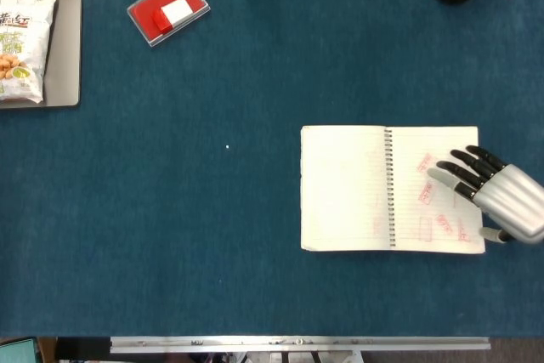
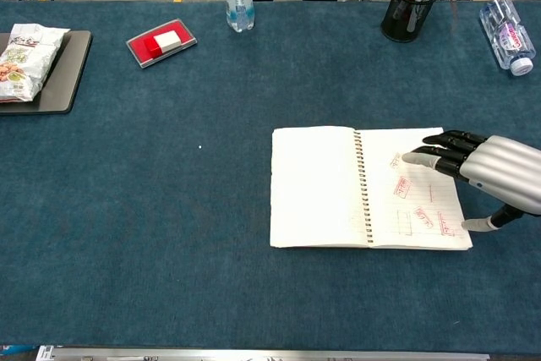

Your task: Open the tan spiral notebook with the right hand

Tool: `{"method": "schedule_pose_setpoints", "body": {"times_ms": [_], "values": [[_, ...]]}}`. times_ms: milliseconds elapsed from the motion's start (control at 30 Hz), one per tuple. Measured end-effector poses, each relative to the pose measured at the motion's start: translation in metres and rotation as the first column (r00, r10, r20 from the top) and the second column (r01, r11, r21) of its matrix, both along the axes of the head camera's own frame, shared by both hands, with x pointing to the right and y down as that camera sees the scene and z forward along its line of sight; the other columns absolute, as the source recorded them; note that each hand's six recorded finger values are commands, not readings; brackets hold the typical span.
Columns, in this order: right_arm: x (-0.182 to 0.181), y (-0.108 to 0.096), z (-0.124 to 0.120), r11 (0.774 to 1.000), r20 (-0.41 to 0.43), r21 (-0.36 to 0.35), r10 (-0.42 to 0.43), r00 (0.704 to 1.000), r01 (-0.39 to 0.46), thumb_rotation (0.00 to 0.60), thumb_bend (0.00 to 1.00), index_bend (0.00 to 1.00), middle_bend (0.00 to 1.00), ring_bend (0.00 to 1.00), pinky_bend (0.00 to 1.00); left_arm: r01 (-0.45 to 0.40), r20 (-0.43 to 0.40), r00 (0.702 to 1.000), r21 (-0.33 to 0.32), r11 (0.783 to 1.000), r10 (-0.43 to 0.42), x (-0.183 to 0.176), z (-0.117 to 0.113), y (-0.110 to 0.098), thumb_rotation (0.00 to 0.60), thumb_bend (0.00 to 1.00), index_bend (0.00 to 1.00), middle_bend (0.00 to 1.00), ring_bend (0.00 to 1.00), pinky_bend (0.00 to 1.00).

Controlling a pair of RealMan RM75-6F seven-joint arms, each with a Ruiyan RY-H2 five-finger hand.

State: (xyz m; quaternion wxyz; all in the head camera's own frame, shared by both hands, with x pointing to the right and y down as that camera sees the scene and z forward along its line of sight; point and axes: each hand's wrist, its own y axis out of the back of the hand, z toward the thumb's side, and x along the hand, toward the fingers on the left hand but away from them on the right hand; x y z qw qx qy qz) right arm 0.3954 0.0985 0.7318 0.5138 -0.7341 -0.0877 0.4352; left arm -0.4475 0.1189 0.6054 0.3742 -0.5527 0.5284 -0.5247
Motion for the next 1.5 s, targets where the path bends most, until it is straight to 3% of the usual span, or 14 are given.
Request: {"method": "schedule_pose_setpoints", "body": {"times_ms": [233, 533, 700, 1033, 1267, 1367, 1500], "values": [[-0.005, -0.003, -0.008, 1.0, 0.044, 0.022, 0.004, 0.999, -0.005, 0.6, 0.03, 0.01, 0.12, 0.03, 0.1, 0.001, -0.001, 1.0, 0.002, 1.0, -0.001, 0.0, 0.0, 0.0, 0.6, 0.25, 0.49, 0.24, 0.1, 0.26], [-0.014, -0.024, -0.058, 0.983, 0.202, 0.157, 0.061, 0.977, -0.094, 0.6, 0.03, 0.01, 0.12, 0.03, 0.1, -0.008, -0.007, 1.0, 0.011, 1.0, 0.008, 0.002, -0.001, -0.001, 0.6, 0.25, 0.49, 0.24, 0.1, 0.26], [-0.005, -0.036, -0.092, 0.945, 0.266, 0.248, 0.147, 0.953, -0.215, 0.6, 0.03, 0.01, 0.12, 0.03, 0.1, -0.027, -0.023, 0.999, 0.036, 0.999, 0.028, 0.005, -0.003, -0.003, 0.6, 0.25, 0.49, 0.24, 0.1, 0.26], [0.038, -0.035, -0.122, 0.852, 0.212, 0.328, 0.355, 0.911, -0.408, 0.6, 0.03, 0.03, 0.12, 0.03, 0.1, -0.074, -0.059, 0.995, 0.081, 0.994, 0.079, 0.014, -0.001, -0.013, 0.6, 0.25, 0.47, 0.24, 0.1, 0.27], [0.073, -0.03, -0.131, 0.762, 0.206, 0.341, 0.511, 0.834, -0.551, 0.6, 0.03, 0.04, 0.12, 0.03, 0.1, -0.092, -0.078, 0.992, 0.097, 0.991, 0.099, 0.019, 0.001, -0.017, 0.6, 0.25, 0.46, 0.24, 0.1, 0.27], [0.081, -0.033, -0.137, 0.737, 0.225, 0.353, 0.532, 0.817, -0.577, 0.6, 0.03, 0.04, 0.12, 0.03, 0.1, -0.096, -0.084, 0.991, 0.099, 0.99, 0.104, 0.02, 0.002, -0.019, 0.6, 0.25, 0.46, 0.25, 0.1, 0.27], [0.087, -0.034, -0.141, 0.724, 0.247, 0.35, 0.541, 0.804, -0.595, 0.6, 0.03, 0.04, 0.12, 0.03, 0.1, -0.101, -0.081, 0.991, 0.09, 0.991, 0.108, 0.021, 0.006, -0.022, 0.6, 0.25, 0.46, 0.25, 0.1, 0.27]]}}
